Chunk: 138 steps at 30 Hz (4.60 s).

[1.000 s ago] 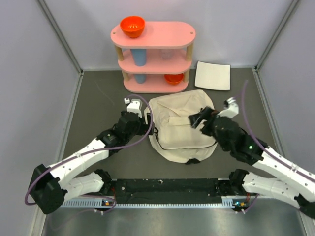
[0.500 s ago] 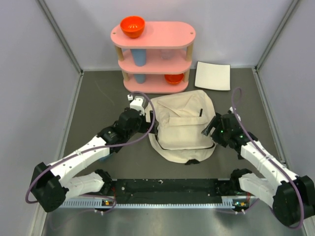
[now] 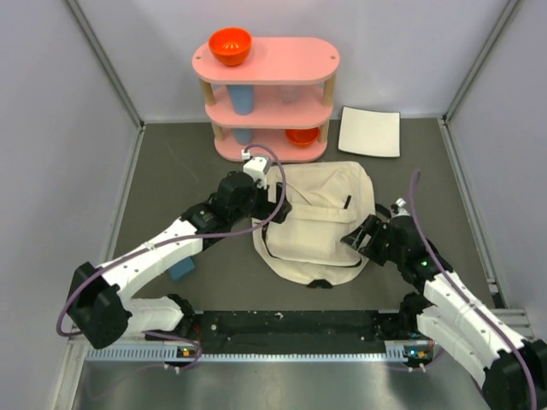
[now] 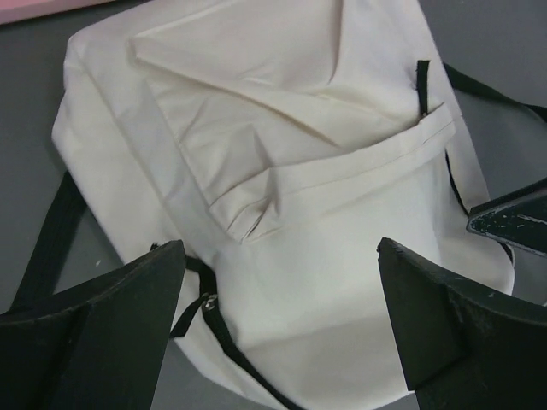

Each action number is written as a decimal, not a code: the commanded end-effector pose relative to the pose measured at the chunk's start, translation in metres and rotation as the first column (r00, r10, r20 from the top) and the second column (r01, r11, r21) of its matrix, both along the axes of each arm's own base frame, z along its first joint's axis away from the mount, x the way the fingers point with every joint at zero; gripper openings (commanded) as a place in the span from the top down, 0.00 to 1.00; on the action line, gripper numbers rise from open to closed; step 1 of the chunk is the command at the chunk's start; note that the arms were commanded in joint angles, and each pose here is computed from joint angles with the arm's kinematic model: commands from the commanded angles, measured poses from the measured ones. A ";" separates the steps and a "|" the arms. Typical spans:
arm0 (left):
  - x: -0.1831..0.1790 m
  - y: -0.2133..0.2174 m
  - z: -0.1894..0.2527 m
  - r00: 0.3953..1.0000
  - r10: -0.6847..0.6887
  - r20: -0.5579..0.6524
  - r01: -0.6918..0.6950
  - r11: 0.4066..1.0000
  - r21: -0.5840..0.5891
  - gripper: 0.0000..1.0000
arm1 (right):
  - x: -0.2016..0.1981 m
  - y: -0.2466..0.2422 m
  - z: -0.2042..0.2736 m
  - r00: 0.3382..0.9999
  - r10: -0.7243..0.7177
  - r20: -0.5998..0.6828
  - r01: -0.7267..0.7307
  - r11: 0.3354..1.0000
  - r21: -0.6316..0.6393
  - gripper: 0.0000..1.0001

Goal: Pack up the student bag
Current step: Unzip the student bag at the center of the board.

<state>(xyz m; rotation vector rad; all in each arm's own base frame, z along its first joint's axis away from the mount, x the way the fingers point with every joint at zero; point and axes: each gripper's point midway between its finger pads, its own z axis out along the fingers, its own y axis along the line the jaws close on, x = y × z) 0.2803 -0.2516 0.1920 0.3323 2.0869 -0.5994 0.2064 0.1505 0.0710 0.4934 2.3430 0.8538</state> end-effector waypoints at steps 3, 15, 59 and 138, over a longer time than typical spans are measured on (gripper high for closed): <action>0.020 -0.055 0.039 0.987 -0.139 0.076 0.141 0.990 -0.022 0.01 | 0.030 -0.050 0.053 0.954 -0.256 0.152 0.276 0.952 -0.128 0.19; 0.051 -0.164 0.023 0.978 -0.207 0.034 0.203 0.974 0.098 0.01 | 0.046 -0.103 0.022 0.852 -0.522 -0.027 0.513 0.845 -0.151 0.18; 0.081 -0.216 -0.106 0.996 -0.014 -0.091 0.040 0.957 0.288 0.62 | 0.016 -0.110 0.025 0.842 -0.539 0.026 0.539 0.836 -0.101 0.21; 0.052 -0.162 -0.010 0.999 -0.030 0.043 0.026 0.994 0.104 1.00 | 0.120 -0.017 0.047 0.976 -0.212 0.041 0.194 0.945 0.263 0.37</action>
